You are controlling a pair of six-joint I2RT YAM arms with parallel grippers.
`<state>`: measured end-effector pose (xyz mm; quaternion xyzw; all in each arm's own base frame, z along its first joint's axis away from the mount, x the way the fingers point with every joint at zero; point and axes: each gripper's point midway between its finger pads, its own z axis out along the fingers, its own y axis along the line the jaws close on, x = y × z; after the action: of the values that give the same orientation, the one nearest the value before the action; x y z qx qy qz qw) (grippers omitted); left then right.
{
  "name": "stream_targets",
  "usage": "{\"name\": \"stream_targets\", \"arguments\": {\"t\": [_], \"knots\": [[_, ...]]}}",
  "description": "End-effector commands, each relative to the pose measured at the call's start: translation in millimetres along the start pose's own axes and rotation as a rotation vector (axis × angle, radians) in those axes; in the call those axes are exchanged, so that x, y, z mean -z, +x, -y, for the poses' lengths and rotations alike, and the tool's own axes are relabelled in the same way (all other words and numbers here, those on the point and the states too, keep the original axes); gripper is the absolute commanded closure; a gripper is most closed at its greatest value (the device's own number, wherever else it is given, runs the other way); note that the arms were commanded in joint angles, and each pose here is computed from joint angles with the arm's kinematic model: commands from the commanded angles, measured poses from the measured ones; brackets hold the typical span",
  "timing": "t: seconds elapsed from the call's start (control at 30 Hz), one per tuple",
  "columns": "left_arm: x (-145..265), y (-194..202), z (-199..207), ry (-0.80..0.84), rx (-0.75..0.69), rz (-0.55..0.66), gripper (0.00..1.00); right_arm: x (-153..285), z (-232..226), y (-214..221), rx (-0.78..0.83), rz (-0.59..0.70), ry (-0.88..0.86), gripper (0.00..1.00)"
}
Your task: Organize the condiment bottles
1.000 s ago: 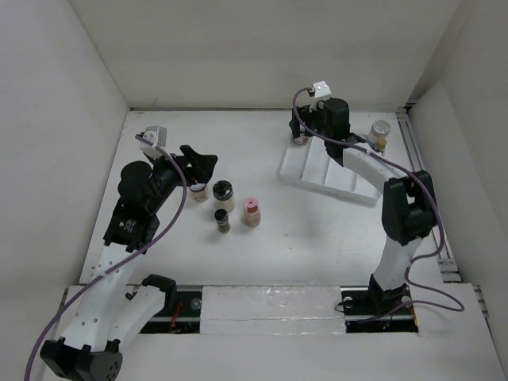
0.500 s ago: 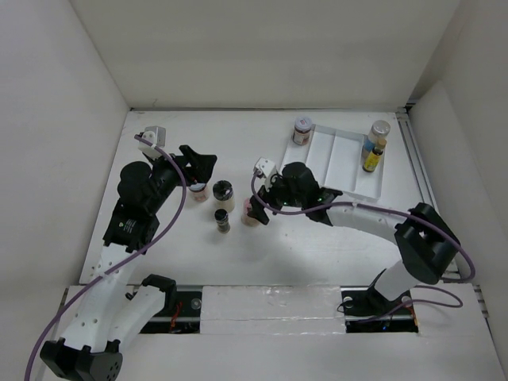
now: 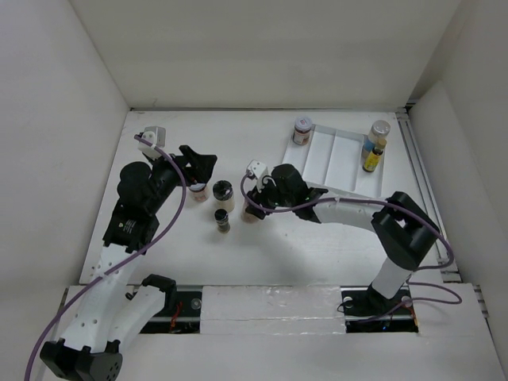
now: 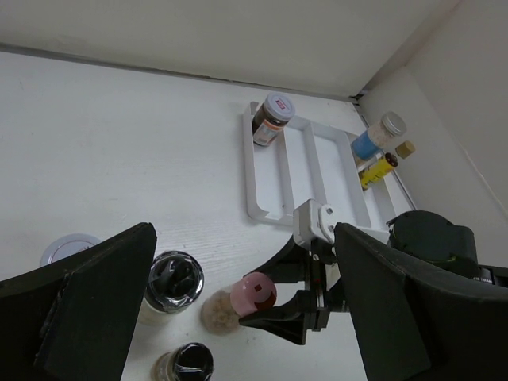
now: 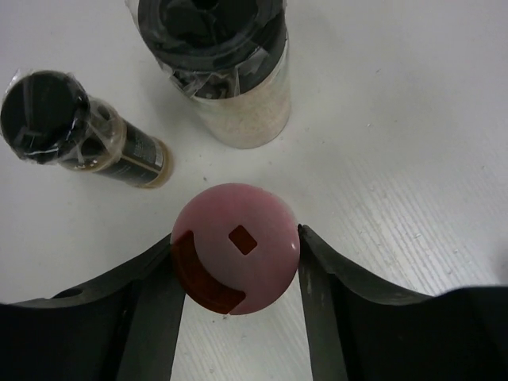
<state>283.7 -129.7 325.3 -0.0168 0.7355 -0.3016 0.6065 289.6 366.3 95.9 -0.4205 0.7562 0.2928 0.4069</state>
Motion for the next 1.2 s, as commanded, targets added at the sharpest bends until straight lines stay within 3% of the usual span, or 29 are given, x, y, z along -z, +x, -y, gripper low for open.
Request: {"name": "stream_targets", "arguments": {"t": [0.0,0.2,0.37,0.5,0.7,0.87,1.17], "knots": [[5,-12,7,0.030,-0.004,0.051,0.09,9,2,-68,0.048,0.197,0.039,0.49],[3,-10,7,0.036,-0.003,0.038,0.09,71,38,-117,0.016,0.387,0.170,0.54],[3,-10,7,0.036,-0.003,0.038,0.09,132,155,-103,-0.146,0.394,0.520,0.56],[3,-10,7,0.036,-0.003,0.038,0.09,164,221,-96,-0.208,0.406,0.688,0.56],[1,-8,6,0.032,-0.002,0.030,0.09,167,297,-61,-0.288,0.333,0.815,0.56],[1,-8,6,0.032,-0.002,0.030,0.09,157,347,-59,-0.308,0.330,0.846,0.56],[1,-12,7,0.028,-0.003,0.042,0.09,137,386,-34,-0.329,0.264,0.888,0.55]]}}
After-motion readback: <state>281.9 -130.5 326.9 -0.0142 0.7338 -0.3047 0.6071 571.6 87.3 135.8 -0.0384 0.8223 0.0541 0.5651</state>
